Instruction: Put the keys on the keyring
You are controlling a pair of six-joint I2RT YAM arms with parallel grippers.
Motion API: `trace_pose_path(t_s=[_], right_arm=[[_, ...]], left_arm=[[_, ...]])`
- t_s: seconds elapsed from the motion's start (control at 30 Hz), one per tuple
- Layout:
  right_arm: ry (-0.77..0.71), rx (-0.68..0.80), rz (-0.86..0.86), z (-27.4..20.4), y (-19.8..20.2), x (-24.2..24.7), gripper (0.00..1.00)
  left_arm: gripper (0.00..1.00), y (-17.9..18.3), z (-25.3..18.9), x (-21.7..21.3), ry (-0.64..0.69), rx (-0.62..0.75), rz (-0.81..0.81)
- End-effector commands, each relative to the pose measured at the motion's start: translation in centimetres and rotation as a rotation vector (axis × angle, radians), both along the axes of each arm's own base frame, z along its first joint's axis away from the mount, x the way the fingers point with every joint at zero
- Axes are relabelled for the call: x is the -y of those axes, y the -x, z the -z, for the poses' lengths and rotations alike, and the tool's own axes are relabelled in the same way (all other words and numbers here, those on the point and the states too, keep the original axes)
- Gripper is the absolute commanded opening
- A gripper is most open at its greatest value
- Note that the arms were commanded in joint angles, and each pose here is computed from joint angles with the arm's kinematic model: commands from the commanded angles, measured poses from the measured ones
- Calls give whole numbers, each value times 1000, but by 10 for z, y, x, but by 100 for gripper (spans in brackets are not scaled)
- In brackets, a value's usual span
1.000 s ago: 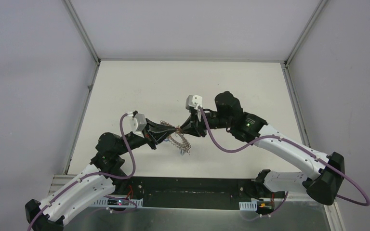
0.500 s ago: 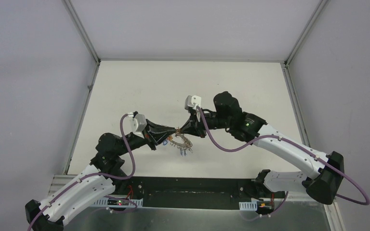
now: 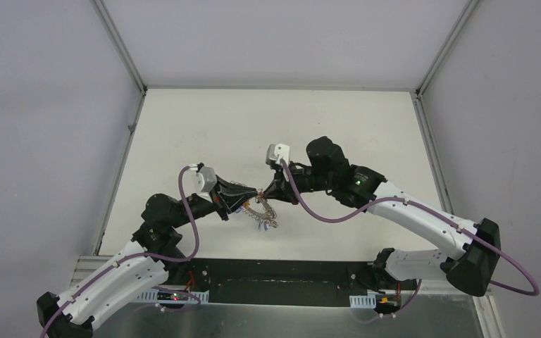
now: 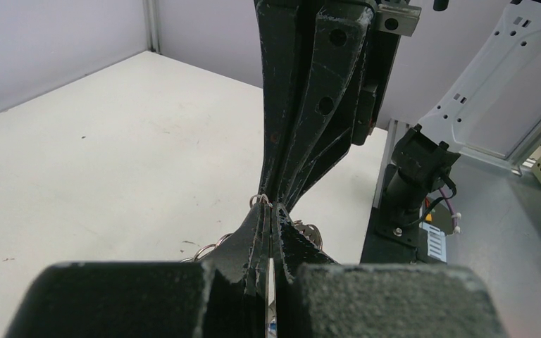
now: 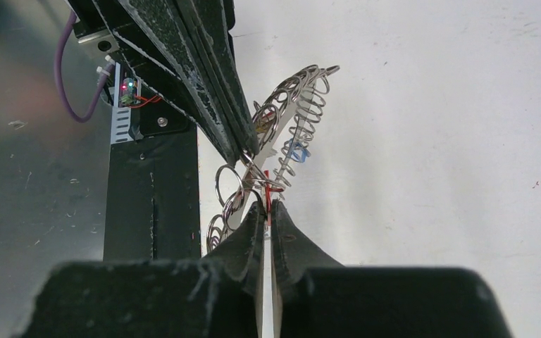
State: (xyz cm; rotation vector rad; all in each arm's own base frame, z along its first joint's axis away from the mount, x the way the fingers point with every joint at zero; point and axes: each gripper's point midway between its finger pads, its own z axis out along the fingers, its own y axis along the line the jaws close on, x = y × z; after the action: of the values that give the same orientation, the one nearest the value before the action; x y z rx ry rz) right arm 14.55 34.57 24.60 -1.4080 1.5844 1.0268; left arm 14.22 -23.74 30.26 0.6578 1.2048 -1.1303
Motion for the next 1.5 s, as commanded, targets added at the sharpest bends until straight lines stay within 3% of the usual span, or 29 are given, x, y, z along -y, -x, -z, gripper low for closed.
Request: trace_pose_path(t_s=[0.0, 0.67, 1.07, 1.47], right_arm=[[55, 25, 26, 2, -5, 2, 0], [186, 18, 159, 25, -22, 14, 0], [135, 3, 165, 15, -23, 5, 0], [34, -12, 38, 1, -2, -6, 0]], left_arm=[[0, 7, -39, -9, 116, 97, -7], [0, 7, -37, -8, 122, 80, 0], [0, 9, -36, -5, 122, 68, 24], [0, 9, -33, -1, 129, 55, 47]])
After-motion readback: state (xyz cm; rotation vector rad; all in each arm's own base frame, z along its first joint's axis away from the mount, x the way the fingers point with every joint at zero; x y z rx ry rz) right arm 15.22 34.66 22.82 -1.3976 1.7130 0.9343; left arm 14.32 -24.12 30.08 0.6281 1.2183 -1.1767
